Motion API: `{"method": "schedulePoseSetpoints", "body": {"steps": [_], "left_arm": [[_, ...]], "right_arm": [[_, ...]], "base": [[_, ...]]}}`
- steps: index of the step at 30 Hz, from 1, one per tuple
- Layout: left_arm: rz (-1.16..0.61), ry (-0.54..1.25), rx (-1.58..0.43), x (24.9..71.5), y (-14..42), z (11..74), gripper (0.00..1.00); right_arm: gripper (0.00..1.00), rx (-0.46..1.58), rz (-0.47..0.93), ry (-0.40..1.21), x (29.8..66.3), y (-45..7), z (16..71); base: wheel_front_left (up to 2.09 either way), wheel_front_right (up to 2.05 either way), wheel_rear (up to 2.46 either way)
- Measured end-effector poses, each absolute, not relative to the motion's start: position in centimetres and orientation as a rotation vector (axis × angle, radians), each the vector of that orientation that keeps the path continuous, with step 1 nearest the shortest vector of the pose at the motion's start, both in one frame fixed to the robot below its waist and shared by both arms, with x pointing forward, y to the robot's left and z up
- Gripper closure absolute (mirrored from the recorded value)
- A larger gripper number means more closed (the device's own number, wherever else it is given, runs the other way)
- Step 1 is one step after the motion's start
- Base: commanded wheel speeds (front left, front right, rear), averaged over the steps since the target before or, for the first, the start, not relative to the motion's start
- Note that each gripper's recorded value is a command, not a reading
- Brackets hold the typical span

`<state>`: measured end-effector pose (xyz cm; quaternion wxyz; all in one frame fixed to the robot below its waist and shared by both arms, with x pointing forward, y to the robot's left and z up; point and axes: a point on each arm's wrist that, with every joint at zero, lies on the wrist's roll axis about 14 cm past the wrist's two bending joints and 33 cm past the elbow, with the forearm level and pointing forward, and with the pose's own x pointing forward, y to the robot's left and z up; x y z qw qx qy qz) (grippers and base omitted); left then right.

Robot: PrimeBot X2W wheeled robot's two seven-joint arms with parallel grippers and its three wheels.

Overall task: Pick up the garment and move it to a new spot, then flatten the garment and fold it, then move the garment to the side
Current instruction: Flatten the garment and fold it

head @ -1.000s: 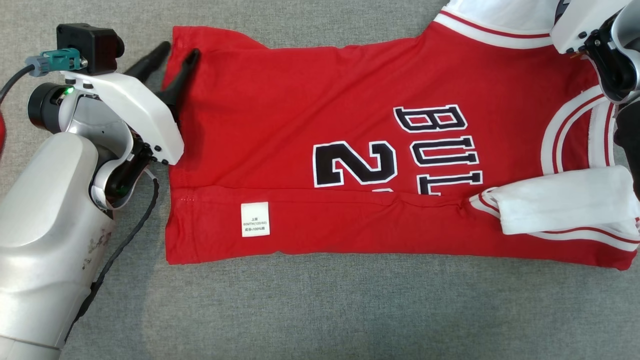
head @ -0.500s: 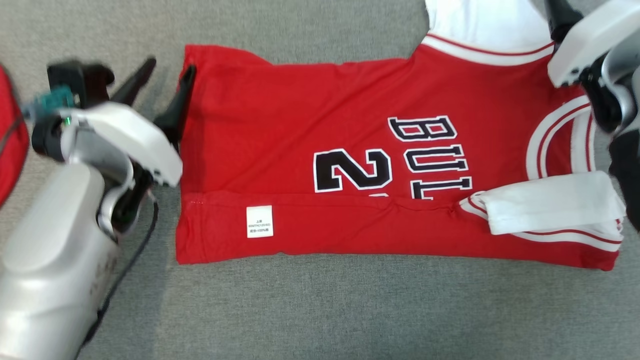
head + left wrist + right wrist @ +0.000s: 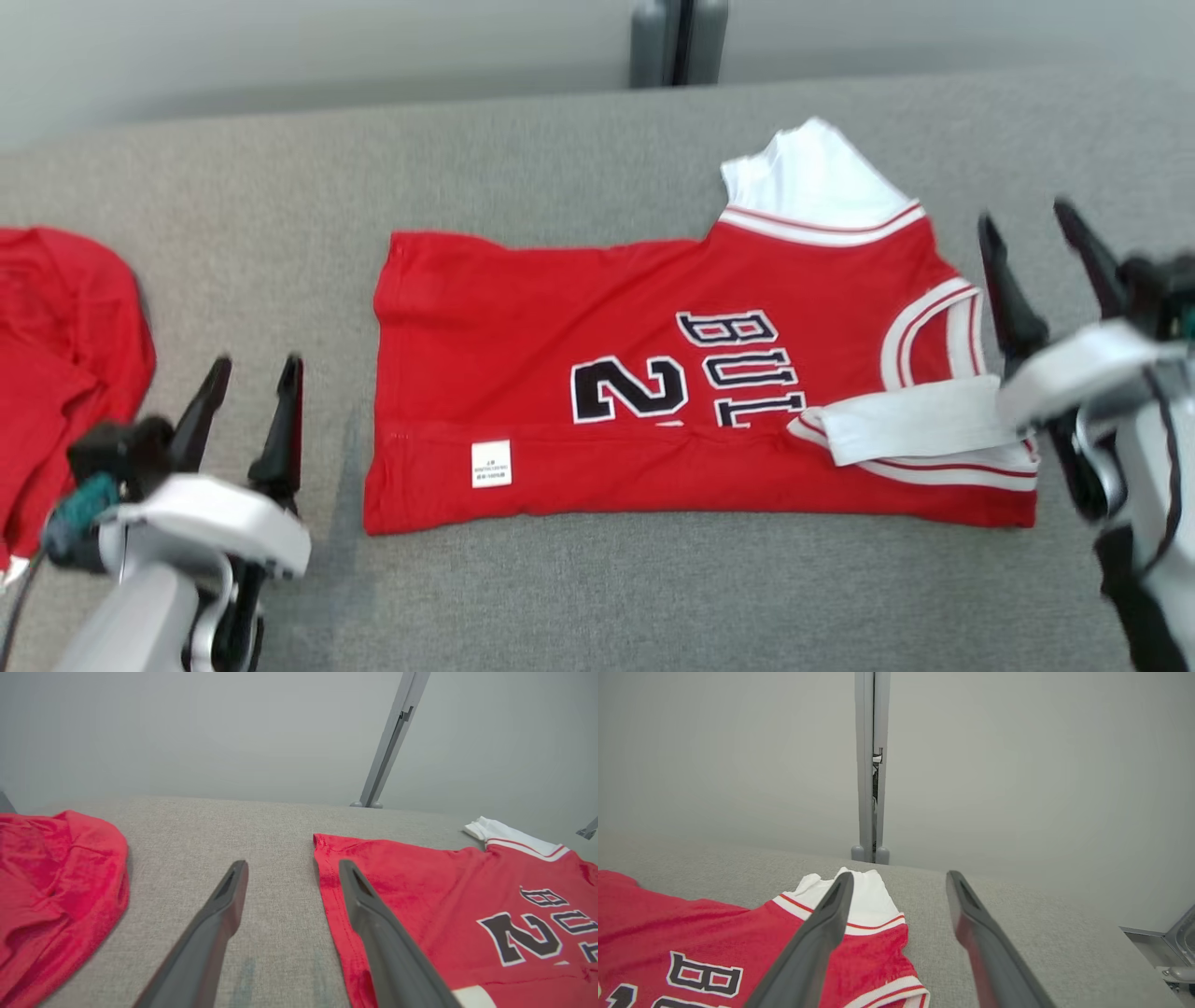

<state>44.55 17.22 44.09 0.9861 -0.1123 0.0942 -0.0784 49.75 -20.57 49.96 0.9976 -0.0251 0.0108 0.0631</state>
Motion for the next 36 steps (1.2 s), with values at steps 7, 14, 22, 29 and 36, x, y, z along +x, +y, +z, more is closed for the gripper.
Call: {"method": "schedulePoseSetpoints", "body": {"steps": [7, 14, 22, 29, 36], "left_arm": [[-0.051, 0.058, -0.168, 40.7, 19.5, 47.7, 0.0], [-0.037, 0.026, -0.179, 35.0, 19.3, 47.9, 0.0], [-0.007, 0.014, -0.195, 33.1, 20.2, 47.7, 0.0], [0.001, 0.005, -0.192, 33.1, 20.6, 47.7, 0.0], [-0.053, -0.018, -0.186, 36.1, 19.3, 48.5, 0.0]], "right_arm": [[0.0, -0.053, 0.071, -0.057, 43.3, -21.6, 51.4], [0.0, -0.022, 0.026, -0.059, 35.8, -21.0, 50.3], [0.0, 0.021, 0.006, -0.03, 33.2, -20.3, 48.9], [0.0, 0.031, 0.005, -0.034, 33.4, -20.1, 49.0], [0.0, 0.033, 0.033, -0.066, 36.8, -19.9, 50.3]], "base": [[0.0, 0.0, 0.0], [0.0, 0.0, 0.0], [0.0, 0.0, 0.0], [0.0, 0.0, 0.0], [0.0, 0.0, 0.0]]}}
